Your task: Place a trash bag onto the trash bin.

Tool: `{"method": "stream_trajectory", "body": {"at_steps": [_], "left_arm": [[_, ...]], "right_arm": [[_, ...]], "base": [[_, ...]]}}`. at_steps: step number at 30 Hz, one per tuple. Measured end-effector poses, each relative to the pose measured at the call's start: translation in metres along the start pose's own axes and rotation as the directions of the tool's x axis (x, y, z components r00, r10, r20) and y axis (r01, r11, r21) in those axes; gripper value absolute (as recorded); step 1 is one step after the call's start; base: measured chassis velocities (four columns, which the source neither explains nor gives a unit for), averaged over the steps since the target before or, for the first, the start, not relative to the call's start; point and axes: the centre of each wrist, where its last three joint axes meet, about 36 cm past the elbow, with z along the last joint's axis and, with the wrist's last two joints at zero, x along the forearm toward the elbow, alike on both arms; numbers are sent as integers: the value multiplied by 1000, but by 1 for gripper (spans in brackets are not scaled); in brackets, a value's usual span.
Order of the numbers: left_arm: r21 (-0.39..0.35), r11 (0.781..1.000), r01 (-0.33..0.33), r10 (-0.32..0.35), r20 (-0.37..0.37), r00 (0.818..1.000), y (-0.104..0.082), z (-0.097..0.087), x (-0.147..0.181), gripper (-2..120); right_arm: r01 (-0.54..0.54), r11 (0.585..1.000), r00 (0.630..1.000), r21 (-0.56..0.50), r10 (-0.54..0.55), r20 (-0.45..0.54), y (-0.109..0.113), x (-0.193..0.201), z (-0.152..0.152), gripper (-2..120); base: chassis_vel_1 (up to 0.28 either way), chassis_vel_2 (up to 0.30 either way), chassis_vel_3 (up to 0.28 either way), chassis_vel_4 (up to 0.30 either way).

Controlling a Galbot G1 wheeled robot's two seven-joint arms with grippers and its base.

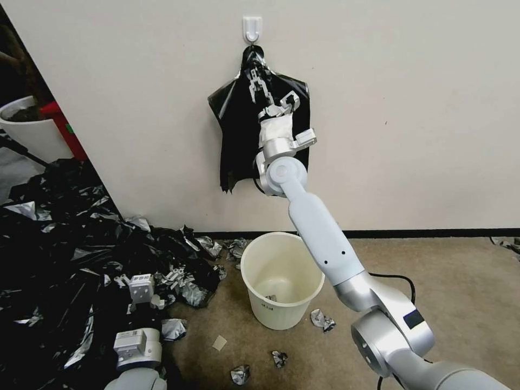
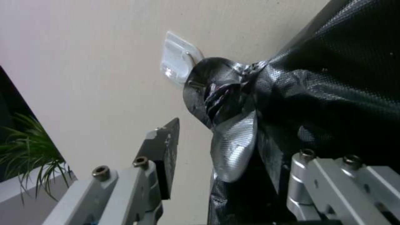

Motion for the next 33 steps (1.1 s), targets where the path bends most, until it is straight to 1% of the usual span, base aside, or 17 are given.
{"method": "stream_trajectory", "body": {"at_steps": [2,5,6,8,10,11,14,15,17,19,21,22,26,27,29,31,33], "left_arm": [[-1,1000,3,-3,1,1000,0,1,0,100],[-4,1000,8,-8,2,1000,-1,2,1,100],[-7,1000,13,-13,3,1000,-1,3,1,100],[-8,1000,16,-16,4,1000,-1,3,1,100],[-9,1000,21,-21,3,1000,-1,3,2,100],[-9,1000,21,-21,3,1000,-1,3,2,100],[-4,1000,21,-21,1,1000,-4,4,3,100],[-4,1000,21,-21,1,1000,-4,4,3,100],[-2,1000,21,-21,0,1000,-6,4,4,100],[-1,1000,21,-21,-2,1000,-7,5,5,100],[-1,1000,21,-21,-5,1000,-8,6,6,100],[-1,1000,21,-21,-5,1000,-8,6,6,100],[-4,1000,21,-21,-4,1000,-7,8,5,100],[-4,1000,21,-21,-4,1000,-7,8,5,100],[-7,1000,20,-20,-3,1000,-7,10,4,100],[-8,1000,19,-19,-4,1000,-7,11,4,100],[-13,1000,16,-16,-4,1000,-6,14,3,100]], "right_arm": [[4,1000,1000,1,-4,0,-1,0,0,48],[12,1000,1000,2,-12,-1,-1,0,0,45],[16,1000,1000,-1,-16,-2,0,-2,-1,36],[17,1000,1000,-5,-17,-1,0,-3,-1,34],[20,1000,1000,-10,-20,0,1,-5,-2,22],[20,1000,1000,-10,-20,0,1,-5,-2,22],[21,999,1000,-27,-20,14,-1,-8,-7,7],[21,999,1000,-27,-20,14,-1,-8,-7,7],[48,998,999,-31,-47,20,-4,-8,-9,0],[74,997,997,-32,-74,24,-6,-7,-10,0],[140,990,990,-34,-139,27,-14,0,-8,0],[140,990,990,-34,-139,27,-14,0,-8,0],[284,958,959,-43,-283,22,-28,22,3,0],[284,958,959,-43,-283,22,-28,22,3,0],[363,930,932,-56,-363,14,-34,36,9,0],[381,923,924,-60,-381,10,-37,40,10,0],[465,882,884,-79,-467,-11,-52,61,11,0]], "base": [[0,0,0,0],[0,0,0,0],[0,0,0,0],[0,0,0,0],[0,0,0,0],[0,0,0,0],[0,0,0,0],[0,0,0,0],[0,0,0,0],[0,0,0,0],[0,0,0,0],[0,0,0,0],[0,0,0,0],[0,0,0,0],[0,0,0,0],[0,0,0,0],[0,0,0,0]]}}
